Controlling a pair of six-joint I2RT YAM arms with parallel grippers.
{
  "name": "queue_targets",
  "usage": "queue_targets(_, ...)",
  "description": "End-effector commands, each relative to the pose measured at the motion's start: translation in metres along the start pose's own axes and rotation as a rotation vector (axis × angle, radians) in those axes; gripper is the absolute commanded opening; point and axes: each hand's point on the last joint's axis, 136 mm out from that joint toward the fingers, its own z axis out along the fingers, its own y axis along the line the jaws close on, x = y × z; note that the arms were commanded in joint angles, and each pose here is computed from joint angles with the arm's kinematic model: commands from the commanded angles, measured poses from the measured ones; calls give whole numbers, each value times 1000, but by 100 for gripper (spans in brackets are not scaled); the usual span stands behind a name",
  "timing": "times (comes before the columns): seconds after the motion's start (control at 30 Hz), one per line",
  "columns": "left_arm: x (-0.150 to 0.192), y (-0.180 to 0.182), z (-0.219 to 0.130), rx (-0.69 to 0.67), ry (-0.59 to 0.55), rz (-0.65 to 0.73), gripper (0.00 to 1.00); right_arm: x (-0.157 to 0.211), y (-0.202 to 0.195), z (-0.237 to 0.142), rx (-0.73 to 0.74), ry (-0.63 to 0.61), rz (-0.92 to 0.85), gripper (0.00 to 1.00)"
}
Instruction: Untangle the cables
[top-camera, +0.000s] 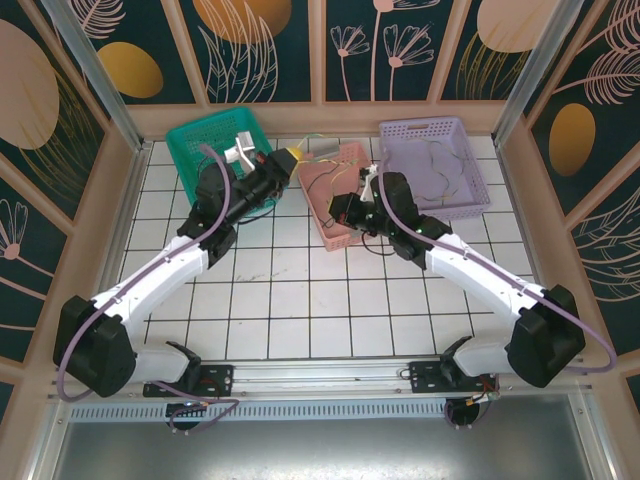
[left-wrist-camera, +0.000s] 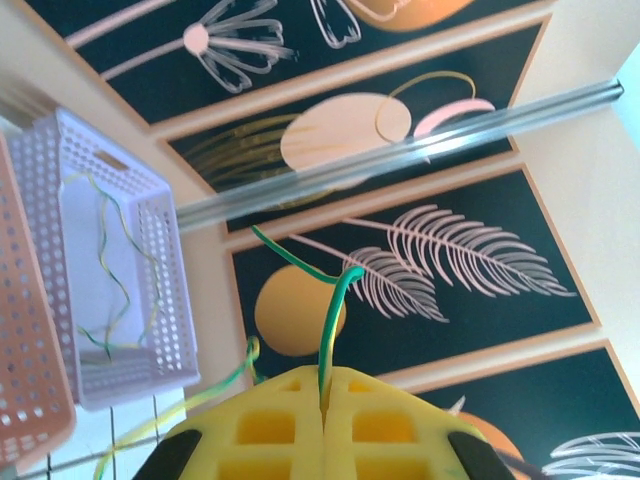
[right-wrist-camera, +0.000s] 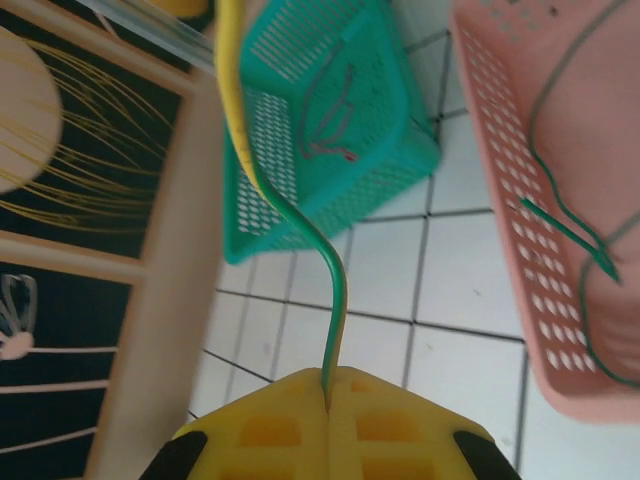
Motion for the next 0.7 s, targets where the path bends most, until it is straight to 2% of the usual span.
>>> queue_targets(0.0,15,-15,-11,58,-8,-40,0,-45,38,-4,-220,-188,68,0)
queue_targets(0.17,30,-1,-22,28,-9,-81,0,-75,65,-9,-465,-324,128,0)
queue_targets(0.33,39,5,-22,15,-1,-91,0,-84,87,-7,-642,-365,192,0)
queue_targets(0.53,43,18,-23,-23,-6,-91,0,-87,110,-14,-777,-377,258,0)
queue_targets(0.67,41,28,-28,-57,-32,-71,0,-82,117,-16,-790,-331,277,0)
